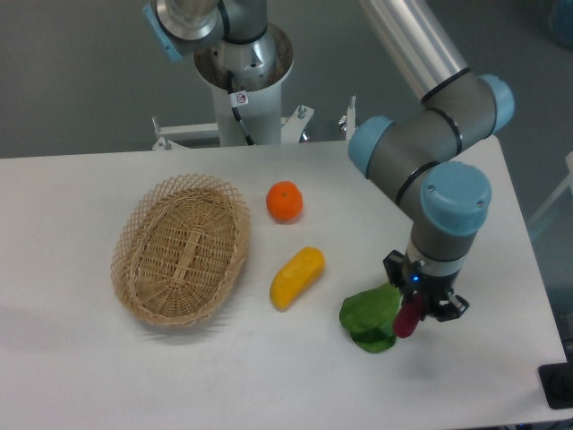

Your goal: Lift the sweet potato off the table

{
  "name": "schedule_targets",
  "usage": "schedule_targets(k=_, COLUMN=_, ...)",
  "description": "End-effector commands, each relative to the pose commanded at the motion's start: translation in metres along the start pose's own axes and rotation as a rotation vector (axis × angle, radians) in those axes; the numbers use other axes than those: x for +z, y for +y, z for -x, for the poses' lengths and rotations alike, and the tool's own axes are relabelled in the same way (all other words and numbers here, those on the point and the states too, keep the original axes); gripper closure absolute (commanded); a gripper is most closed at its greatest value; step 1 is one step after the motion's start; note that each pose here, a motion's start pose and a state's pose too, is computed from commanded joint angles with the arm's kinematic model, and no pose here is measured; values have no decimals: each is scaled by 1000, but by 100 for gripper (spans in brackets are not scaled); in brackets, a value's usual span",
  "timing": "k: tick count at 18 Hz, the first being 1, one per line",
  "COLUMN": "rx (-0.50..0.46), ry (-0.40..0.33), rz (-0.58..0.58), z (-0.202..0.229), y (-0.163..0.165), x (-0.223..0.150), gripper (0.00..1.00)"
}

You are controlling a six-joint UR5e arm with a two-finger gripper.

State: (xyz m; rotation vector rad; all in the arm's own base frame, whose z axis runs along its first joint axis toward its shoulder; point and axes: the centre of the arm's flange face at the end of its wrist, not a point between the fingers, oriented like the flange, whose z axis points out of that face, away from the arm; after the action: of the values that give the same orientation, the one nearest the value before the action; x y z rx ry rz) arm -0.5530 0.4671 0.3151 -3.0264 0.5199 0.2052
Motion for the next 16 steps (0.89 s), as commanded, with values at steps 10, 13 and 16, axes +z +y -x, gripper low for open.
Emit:
schedule_targets(k=10, rx=-27, ry=-9, rz=1, z=22, y=47, x=3, gripper=72)
schedule_targets(k=13, rx=-33, ry=-8, rz=3, z=29, y=53, x=7, gripper=71)
schedule_targets(k=16, rx=13, ry=-10, rz=5, z=30, y=54, x=6, gripper=70)
